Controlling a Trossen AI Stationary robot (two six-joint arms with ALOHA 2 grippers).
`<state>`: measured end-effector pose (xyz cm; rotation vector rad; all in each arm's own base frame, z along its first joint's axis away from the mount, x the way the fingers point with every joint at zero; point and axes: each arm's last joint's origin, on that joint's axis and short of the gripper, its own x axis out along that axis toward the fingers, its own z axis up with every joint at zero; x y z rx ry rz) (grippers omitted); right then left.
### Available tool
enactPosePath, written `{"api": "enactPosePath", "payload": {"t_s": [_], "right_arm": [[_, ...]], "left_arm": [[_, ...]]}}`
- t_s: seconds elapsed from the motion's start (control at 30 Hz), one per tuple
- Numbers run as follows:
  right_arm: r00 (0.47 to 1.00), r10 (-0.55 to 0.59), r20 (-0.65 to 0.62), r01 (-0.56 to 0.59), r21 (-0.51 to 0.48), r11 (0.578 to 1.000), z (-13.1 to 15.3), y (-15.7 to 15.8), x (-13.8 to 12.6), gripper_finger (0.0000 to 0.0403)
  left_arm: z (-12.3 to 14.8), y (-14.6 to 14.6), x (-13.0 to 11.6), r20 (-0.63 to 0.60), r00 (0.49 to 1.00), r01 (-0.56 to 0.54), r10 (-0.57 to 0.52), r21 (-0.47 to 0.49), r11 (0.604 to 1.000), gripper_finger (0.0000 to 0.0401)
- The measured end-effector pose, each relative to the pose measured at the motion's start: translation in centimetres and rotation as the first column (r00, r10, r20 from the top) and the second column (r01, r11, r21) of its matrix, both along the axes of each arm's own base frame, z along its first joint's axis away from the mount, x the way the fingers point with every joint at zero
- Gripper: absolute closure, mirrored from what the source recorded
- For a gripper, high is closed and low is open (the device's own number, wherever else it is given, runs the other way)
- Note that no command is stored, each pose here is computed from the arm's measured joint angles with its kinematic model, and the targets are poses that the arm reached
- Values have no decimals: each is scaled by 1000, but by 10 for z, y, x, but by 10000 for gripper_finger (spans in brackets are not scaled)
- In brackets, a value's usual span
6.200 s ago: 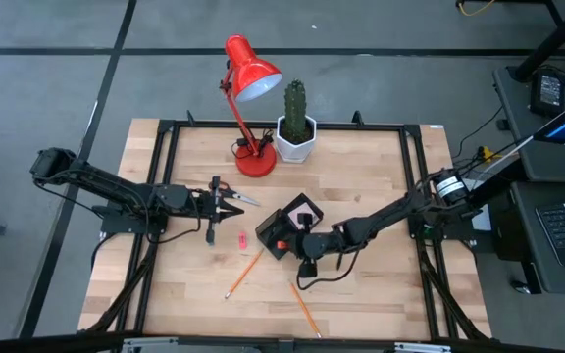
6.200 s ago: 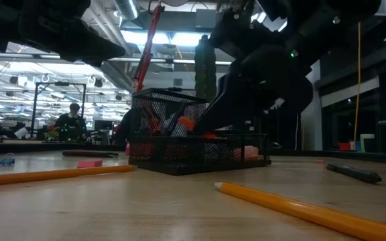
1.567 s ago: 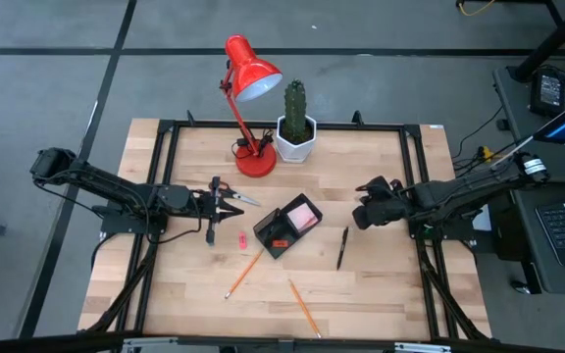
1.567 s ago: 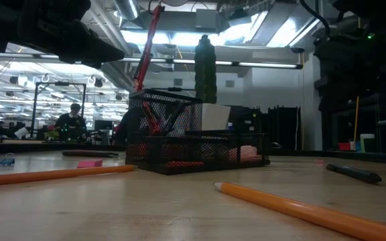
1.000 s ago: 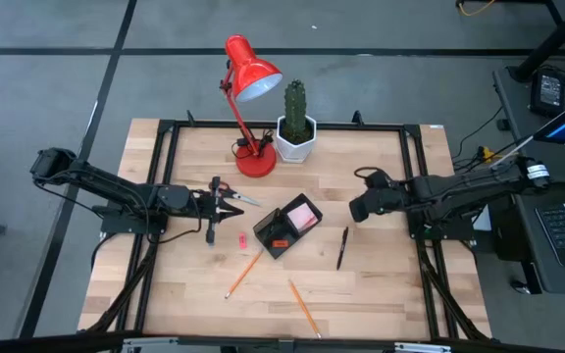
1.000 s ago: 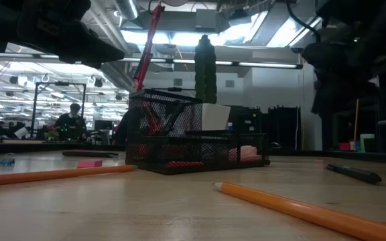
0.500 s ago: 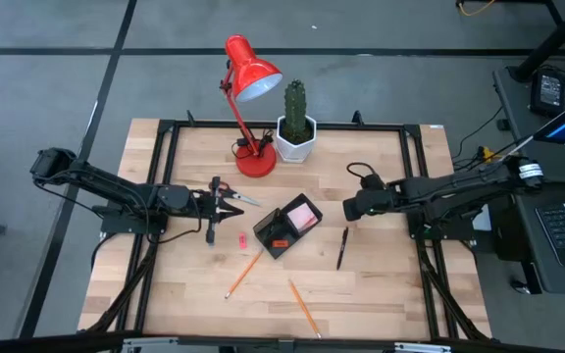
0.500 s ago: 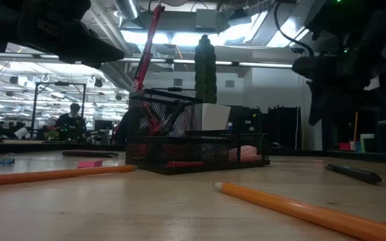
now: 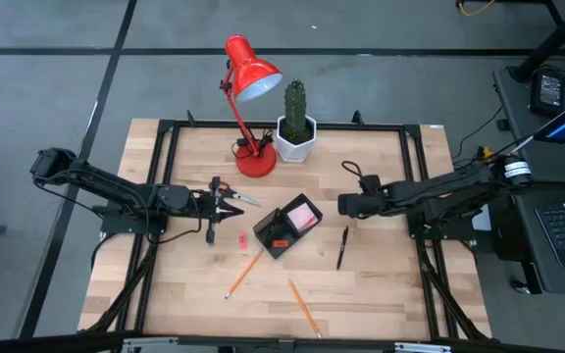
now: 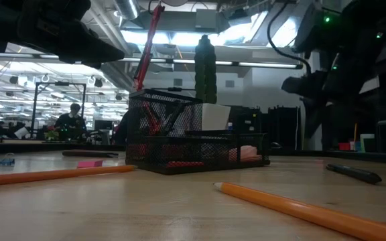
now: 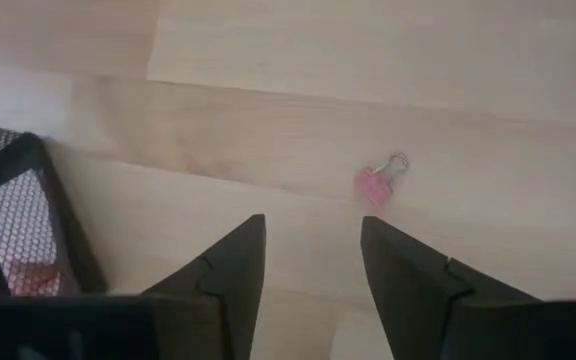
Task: Pick and place office supplies into organizer
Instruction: Put the pink binder clip into the black desk organizer
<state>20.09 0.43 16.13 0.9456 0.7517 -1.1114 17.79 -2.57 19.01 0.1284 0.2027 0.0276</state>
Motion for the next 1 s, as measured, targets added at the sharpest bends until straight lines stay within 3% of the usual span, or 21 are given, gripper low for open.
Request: {"api": "enactPosePath", "payload": {"t_s": [0.37, 0.47, 0.63, 0.73, 0.83, 1.0], "right_arm": [[996, -84, -9, 84, 163, 983, -7, 4, 8, 234], [996, -82, -26, 85, 168, 982, 0, 5, 17, 234], [988, -86, -127, 104, 145, 984, 17, 7, 33, 234], [977, -115, -180, 132, 82, 988, 20, 6, 41, 234], [974, -136, -180, 140, 6, 990, 17, 5, 52, 234], [954, -214, -210, 212, -34, 977, 1, 4, 55, 234]], "left_arm": [[0, 0, 0, 0, 1000, 0, 0, 1, 1000, 396], [0, 0, 0, 0, 1000, 0, 0, 2, 1000, 398], [0, 0, 0, -1, 1000, 0, 0, 2, 1000, 395], [0, 0, 0, -1, 1000, 0, 0, 2, 1000, 396], [0, 0, 0, -1, 1000, 0, 0, 3, 1000, 397], [-1, 0, 0, -10, 1000, 1, 0, 4, 1000, 395]]}}
